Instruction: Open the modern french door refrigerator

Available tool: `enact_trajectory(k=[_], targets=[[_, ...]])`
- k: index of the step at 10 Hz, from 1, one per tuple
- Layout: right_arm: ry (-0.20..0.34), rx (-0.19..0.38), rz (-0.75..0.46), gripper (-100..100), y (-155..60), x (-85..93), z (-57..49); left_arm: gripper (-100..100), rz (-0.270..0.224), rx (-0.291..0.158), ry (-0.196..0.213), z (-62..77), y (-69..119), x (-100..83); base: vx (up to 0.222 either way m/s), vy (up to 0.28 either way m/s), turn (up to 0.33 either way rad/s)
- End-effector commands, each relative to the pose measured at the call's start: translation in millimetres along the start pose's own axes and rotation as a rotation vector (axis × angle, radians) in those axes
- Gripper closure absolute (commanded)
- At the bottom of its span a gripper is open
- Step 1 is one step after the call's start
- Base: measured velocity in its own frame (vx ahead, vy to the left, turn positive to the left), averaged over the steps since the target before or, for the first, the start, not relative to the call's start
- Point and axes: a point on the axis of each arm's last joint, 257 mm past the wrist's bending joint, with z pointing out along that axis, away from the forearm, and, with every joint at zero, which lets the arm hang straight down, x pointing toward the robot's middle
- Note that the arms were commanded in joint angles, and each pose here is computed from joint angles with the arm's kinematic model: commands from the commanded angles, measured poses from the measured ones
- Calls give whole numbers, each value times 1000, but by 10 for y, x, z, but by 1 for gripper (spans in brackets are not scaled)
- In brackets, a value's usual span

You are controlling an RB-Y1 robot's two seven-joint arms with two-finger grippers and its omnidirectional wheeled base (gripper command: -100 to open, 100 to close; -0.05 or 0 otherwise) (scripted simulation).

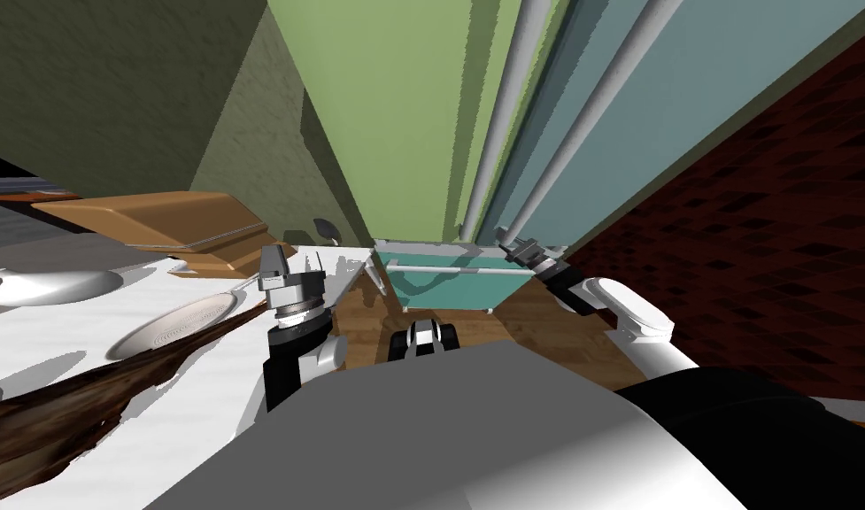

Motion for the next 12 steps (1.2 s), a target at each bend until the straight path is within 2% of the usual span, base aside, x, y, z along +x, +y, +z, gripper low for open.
enact_trajectory(k=[1,6,7,8,9,12], targets=[[-58,-75,10,100,278,-240,20,0,0,0,0,0,0,0,-168,-205,18],[-173,-213,28,100,798,-713,-5,0,0,0,0,0,0,0,-166,-236,43],[-148,-199,29,100,740,-613,22,0,0,0,0,0,0,0,-72,-105,20],[-195,-265,38,100,996,-801,-24,0,0,0,0,0,0,0,-51,-193,35],[-195,-265,38,100,996,-801,-24,0,0,0,0,0,0,-1,-49,-230,87],[-264,-345,46,100,1295,-1076,-109,0,0,0,0,0,0,0,-100,-223,58]])
